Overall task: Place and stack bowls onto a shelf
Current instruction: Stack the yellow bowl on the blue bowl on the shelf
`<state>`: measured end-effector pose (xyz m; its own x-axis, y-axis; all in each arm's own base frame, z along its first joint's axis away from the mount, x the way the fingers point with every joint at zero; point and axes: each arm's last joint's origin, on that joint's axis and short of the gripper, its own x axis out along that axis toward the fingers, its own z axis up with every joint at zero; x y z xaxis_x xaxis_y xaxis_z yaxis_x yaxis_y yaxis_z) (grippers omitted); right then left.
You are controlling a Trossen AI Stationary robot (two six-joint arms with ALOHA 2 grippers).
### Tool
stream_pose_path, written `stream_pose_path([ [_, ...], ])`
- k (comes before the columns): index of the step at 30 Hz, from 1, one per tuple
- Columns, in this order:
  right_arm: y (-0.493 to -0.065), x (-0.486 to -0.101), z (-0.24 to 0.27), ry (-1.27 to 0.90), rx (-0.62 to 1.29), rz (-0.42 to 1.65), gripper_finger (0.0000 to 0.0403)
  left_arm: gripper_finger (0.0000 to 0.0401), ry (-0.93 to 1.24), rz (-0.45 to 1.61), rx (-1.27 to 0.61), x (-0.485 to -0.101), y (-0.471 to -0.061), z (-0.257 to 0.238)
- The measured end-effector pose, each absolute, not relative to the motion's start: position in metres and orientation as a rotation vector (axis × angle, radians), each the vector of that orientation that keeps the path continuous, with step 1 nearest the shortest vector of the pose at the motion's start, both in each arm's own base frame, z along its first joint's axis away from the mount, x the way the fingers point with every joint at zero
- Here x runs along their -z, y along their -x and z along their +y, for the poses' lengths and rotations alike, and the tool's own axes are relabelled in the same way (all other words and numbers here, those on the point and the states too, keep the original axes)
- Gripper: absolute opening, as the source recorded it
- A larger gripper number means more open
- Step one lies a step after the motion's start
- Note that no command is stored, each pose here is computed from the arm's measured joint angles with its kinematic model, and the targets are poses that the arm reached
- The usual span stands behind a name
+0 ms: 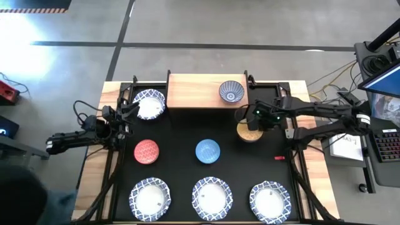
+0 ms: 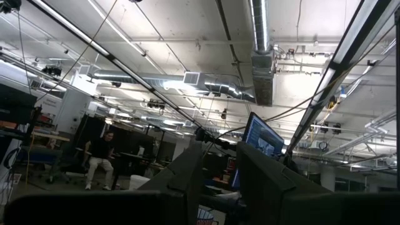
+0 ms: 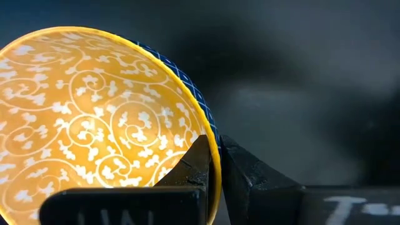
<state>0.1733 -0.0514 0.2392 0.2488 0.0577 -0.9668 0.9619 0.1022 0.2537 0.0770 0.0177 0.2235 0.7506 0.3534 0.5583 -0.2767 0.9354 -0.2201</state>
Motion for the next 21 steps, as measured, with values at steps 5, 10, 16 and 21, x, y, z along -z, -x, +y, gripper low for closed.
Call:
stream_pose_path([
  [5,-0.193,-0.268,-0.047,-1.221,0.868,1.021,0.0013,0.0082,0.127,-0.635,-0.345,-0.224,-0.077,0.018],
  [10,-0.215,-0.299,-0.051,-1.131,0.81,0.959,0.0013,0.0082,0.126,-0.635,-0.345,-0.224,-0.077,0.018],
  [16,-0.228,-0.326,-0.059,-1.03,0.843,1.03,0.0013,0.0082,0.126,-0.635,-0.345,-0.224,-0.077,0.018],
  [21,-0.236,-0.345,-0.061,-0.984,0.826,1.016,0.0013,0.0082,0.127,-0.635,-0.345,-0.224,-0.077,0.018],
])
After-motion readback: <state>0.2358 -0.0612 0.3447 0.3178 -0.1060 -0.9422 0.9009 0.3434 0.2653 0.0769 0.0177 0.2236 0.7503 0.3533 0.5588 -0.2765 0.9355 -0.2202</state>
